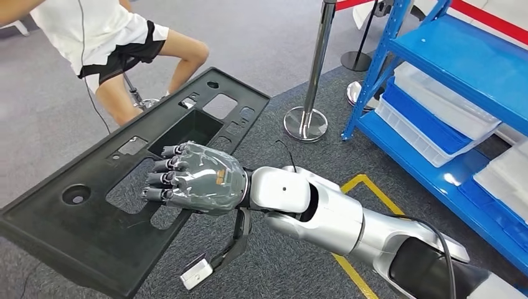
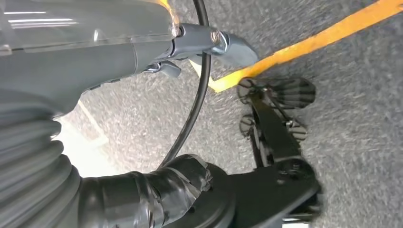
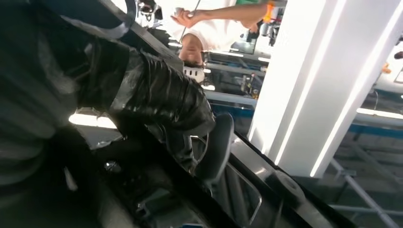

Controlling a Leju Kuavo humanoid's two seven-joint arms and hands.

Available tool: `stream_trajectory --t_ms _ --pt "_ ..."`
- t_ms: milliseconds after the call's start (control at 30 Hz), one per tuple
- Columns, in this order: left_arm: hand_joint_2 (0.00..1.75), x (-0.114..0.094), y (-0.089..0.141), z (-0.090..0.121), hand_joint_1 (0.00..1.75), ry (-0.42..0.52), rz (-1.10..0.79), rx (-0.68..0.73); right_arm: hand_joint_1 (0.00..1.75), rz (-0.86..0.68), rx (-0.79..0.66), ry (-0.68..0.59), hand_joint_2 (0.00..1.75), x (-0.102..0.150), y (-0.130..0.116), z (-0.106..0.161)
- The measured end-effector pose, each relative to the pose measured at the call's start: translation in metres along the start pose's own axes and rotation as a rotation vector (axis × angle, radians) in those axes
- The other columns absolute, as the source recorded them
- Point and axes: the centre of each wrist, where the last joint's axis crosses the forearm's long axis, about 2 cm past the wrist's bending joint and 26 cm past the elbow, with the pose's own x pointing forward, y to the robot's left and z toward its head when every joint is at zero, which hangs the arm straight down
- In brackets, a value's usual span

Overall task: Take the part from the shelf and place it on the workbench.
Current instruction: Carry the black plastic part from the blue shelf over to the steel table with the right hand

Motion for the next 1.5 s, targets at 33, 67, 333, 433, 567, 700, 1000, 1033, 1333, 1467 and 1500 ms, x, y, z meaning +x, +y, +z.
stream_trajectory --t_ms 33,67,333,433,567,700,1000,1033,1333,1467,1500 --pt "1.75 -0.0002 -0.0004 -0.0002 0.00 0.000 0.003 0.000 1.75 -0.001 0.000 0.001 1.75 0.0001 0.0003 0.0001" --pt "1.75 -0.0007 -0.0007 -0.0003 0.00 0.000 0.005 -0.002 1.75 -0.001 0.001 0.001 1.75 0.0002 0.0004 0.0002" --pt "1.75 -0.0014 -0.0007 -0.0002 0.00 0.001 0.014 0.002 1.75 0.006 -0.002 0.000 1.75 -0.0001 -0.0009 -0.0018" --pt "1.75 -0.0027 0.0003 0.0005 0.00 0.001 0.011 -0.004 1.75 0.010 -0.001 0.000 1.75 -0.0002 -0.0008 -0.0013" --pt "1.75 -0.0017 0.0001 0.0002 0.00 0.001 0.007 0.006 1.75 0.007 0.009 0.009 1.75 -0.0006 0.0018 0.0019" --pt "1.75 -0.0017 -0.0007 -0.0002 0.00 0.000 0.006 0.002 1.75 0.010 0.012 0.009 1.75 -0.0013 0.0016 0.0023" --pt "1.75 -0.0053 -0.0008 0.0002 0.00 -0.008 0.007 -0.003 1.75 0.026 0.015 0.009 1.75 -0.0025 -0.0002 0.0018" --pt "1.75 -0.0052 -0.0011 0.0001 0.00 -0.011 0.008 -0.005 1.75 0.027 0.017 0.011 1.75 -0.0026 0.0001 0.0023" --pt "1.75 -0.0068 -0.0008 0.0007 0.00 -0.004 0.027 -0.020 1.75 0.041 0.029 0.020 1.75 -0.0045 -0.0018 0.0017" --pt "1.75 -0.0071 0.0002 0.0015 0.00 0.005 0.046 -0.038 1.75 0.060 0.046 0.032 1.75 -0.0077 -0.0048 0.0009" --pt "1.75 -0.0058 0.0001 0.0013 0.00 0.004 0.049 -0.038 1.75 0.065 0.051 0.037 1.75 -0.0083 -0.0048 0.0011"
